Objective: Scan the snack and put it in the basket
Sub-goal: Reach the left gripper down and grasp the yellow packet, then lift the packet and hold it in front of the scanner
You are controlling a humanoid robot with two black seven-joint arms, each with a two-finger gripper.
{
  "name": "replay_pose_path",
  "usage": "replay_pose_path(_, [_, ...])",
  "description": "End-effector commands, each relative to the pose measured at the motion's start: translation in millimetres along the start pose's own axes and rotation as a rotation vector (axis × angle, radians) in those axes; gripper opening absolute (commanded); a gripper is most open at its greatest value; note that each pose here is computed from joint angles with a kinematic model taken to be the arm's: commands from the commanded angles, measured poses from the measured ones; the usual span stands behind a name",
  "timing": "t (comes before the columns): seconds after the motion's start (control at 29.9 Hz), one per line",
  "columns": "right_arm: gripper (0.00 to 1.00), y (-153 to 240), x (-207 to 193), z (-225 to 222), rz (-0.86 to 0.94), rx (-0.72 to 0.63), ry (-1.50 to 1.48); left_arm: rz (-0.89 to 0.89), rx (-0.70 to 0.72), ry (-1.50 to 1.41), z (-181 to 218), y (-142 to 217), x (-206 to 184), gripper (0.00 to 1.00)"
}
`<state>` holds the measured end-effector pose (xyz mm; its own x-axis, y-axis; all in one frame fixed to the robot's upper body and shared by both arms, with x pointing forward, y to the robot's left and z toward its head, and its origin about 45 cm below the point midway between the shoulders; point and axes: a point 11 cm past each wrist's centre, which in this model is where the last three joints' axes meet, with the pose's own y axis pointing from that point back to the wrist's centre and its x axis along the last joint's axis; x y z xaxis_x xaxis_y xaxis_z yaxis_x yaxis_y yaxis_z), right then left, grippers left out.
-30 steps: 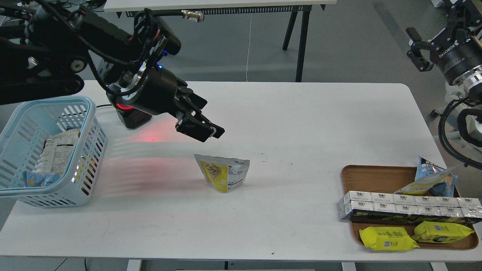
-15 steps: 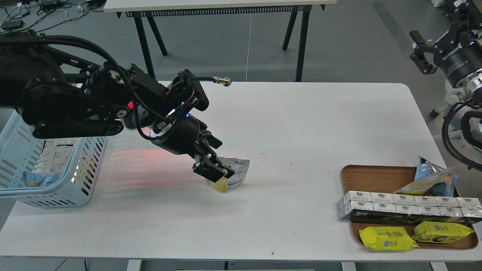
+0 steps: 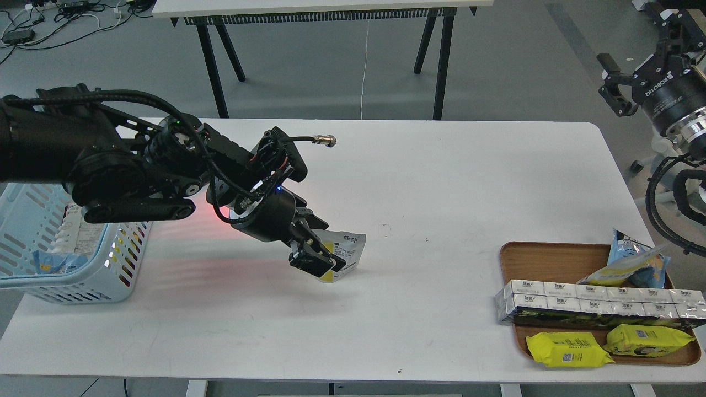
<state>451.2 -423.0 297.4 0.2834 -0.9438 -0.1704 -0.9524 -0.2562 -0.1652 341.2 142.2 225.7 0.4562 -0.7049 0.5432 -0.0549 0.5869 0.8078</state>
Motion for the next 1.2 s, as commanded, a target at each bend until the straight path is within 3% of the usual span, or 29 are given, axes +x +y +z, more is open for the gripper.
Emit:
replay_pose_path(0.0, [0.94,0,0,0,0.001,0.000,-0.001,0.045,-0.008,-0.017,1,-4,1,0.46])
replay_pose_path(0.07, [0.94,0,0,0,0.000,0.000,0.000,0.042,-0.004,-0.017,0,-3,-2,0.36])
replay_pose_path(0.13, [0.94,0,0,0,0.001,0.002,-0.002,0.044,0.000,-0.016,-2,-2,-3,0.11])
replay_pose_path(0.17, [0.94,0,0,0,0.001,0.002,-0.002,0.048,0.001,-0.017,-2,-2,-2,0.04])
replay_pose_path(0.23, [0.94,0,0,0,0.001,0.002,-0.002,0.048,0.004,-0.014,-3,0,-4,0.00])
replay_pose_path(0.7, [0.94,1,1,0,0.003,-0.001,0.000,0.054,0.026,0.003,-9,10,-5,0.00])
replay_pose_path(1.17, [0.94,1,2,0,0.007,0.003,-0.001,0.156,0.321,0.040,-72,130,19,0.00])
